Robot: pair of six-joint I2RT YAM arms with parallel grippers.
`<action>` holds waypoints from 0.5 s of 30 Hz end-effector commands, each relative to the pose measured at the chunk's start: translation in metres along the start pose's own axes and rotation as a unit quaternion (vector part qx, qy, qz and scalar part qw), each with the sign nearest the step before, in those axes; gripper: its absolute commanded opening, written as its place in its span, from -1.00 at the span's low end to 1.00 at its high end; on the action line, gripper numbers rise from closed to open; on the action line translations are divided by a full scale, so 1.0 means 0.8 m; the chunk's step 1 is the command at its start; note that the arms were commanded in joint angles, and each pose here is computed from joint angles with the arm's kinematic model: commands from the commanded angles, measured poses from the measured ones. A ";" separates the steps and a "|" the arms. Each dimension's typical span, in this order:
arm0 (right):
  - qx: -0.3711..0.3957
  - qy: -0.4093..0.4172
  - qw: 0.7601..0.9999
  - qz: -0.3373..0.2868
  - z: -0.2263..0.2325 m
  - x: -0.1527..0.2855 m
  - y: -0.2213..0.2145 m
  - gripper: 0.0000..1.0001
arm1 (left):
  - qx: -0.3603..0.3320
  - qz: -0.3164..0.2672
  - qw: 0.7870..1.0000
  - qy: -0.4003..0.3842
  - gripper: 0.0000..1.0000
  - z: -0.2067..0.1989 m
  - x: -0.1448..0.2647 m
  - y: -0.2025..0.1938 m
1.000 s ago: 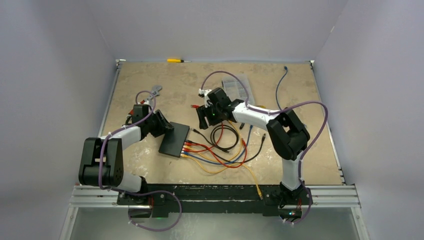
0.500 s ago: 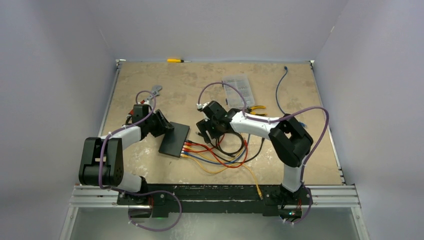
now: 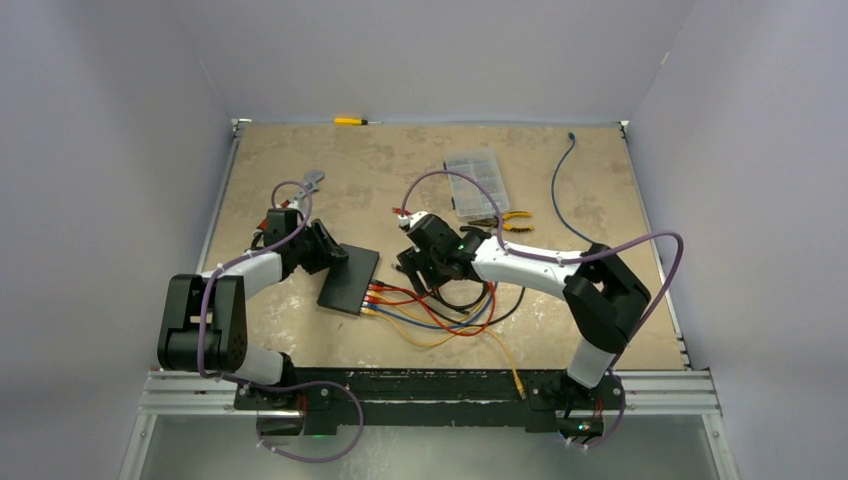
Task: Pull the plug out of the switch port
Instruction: Pick up the connector from the switch port.
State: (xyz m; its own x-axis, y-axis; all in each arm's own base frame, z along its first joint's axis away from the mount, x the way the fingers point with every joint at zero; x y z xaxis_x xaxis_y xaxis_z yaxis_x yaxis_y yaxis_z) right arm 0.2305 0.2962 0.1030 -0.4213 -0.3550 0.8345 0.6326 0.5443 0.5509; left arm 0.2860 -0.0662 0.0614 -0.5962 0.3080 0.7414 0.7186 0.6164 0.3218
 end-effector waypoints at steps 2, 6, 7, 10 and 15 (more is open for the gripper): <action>-0.015 -0.020 1.000 0.015 -0.012 0.016 -0.027 0.41 | 0.004 0.068 0.994 0.086 -0.14 0.054 -0.005 -0.047; -0.017 -0.020 0.999 0.034 -0.014 0.016 -0.050 0.32 | 0.004 0.069 0.994 0.086 -0.14 0.054 -0.005 -0.047; -0.018 -0.019 0.999 0.035 -0.014 0.016 -0.053 0.29 | 0.004 0.069 0.994 0.086 -0.14 0.054 -0.005 -0.047; -0.018 -0.017 0.999 0.042 -0.014 0.011 -0.061 0.22 | 0.005 0.069 0.994 0.086 -0.14 0.054 -0.005 -0.048; -0.014 -0.011 0.999 0.049 -0.011 -0.004 -0.065 0.03 | 0.005 0.070 0.994 0.084 -0.13 0.054 -0.005 -0.048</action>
State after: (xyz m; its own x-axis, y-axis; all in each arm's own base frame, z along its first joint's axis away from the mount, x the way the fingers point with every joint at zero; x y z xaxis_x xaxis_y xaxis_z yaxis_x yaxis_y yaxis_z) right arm 0.2006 0.2587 0.0762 -0.3578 -0.2739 0.8927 0.6888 0.5681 0.4504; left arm 0.2871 -0.0663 0.0610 -0.5987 0.3133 0.7372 0.7212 0.6113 0.3260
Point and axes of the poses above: each gripper's point midway between its finger pads, its own x axis back along the fingers, its own z axis along the line the jaws close on, y = z × x, the point moved 5 cm from there along x, back along the fingers, and after that the axes turned 8 degrees about x, right-handed, at the moved point
